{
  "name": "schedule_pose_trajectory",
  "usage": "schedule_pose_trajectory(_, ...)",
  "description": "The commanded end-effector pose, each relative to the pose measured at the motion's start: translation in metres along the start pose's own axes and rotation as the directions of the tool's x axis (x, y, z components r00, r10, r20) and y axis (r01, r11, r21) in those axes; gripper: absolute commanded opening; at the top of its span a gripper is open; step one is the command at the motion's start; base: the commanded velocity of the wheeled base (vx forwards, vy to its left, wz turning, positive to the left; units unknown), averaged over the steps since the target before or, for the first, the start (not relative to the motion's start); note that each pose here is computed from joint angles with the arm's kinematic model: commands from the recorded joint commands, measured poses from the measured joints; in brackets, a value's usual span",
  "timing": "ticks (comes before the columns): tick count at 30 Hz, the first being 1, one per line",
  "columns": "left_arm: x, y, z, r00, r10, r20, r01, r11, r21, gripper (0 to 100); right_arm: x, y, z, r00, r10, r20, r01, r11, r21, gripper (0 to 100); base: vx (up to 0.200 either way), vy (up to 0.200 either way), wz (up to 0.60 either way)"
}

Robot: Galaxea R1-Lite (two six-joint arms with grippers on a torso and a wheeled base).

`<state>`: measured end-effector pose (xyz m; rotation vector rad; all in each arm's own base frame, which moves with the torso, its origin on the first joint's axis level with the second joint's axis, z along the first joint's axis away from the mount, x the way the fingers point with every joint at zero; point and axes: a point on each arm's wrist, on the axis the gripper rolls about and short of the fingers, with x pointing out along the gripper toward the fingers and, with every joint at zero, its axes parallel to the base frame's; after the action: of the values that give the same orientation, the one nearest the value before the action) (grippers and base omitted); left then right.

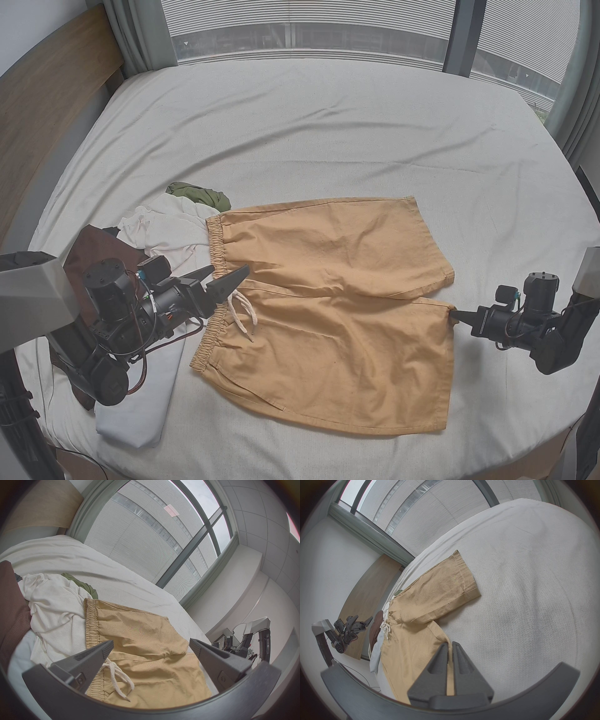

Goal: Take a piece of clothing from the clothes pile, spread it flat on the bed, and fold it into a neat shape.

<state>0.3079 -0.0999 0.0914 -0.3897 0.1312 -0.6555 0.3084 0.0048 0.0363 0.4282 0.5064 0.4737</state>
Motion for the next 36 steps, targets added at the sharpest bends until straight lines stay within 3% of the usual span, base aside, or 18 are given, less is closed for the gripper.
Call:
schedule_pose_trajectory(1, 0.0, 0.0, -0.001, 1.0, 0.0, -0.001, 0.0, 1.0, -0.001, 100, 0.002, -0.005, 0.0, 1.0, -0.009, 0.001, 0.009, 1.0, 0.002, 0, 0.0, 0.0, 0.0)
schedule_pose_trajectory(17, 0.0, 0.0, 0.0, 1.0, 0.0, 0.0, 0.0, 1.0, 0.0, 100, 0.003, -0.01, 0.003, 1.0, -0.014, 0.016, 0.014, 1.0, -0.009, 0, 0.0, 0.0, 0.0)
schedule_pose_trajectory(18, 0.0, 0.0, 0.0, 1.0, 0.0, 0.0, 0.0, 1.0, 0.0, 100, 0.004, -0.01, 0.003, 1.0, -0.013, 0.018, 0.014, 1.0, -0.01, 100, 0.0, 0.0, 0.0)
schedule_pose_trajectory(29, 0.0, 0.0, 0.0, 1.0, 0.0, -0.001, 0.0, 1.0, -0.001, 100, -0.008, -0.02, 0.024, 0.994, -0.047, 0.102, 0.052, 0.997, -0.048, 100, 0.0, 0.0, 0.0)
schedule_pose_trajectory(36, -0.001, 0.0, 0.0, 1.0, 0.0, -0.001, 0.0, 1.0, -0.001, 100, -0.013, -0.012, 0.03, 0.992, -0.033, 0.12, 0.041, 0.997, -0.067, 100, 0.0, 0.0, 0.0)
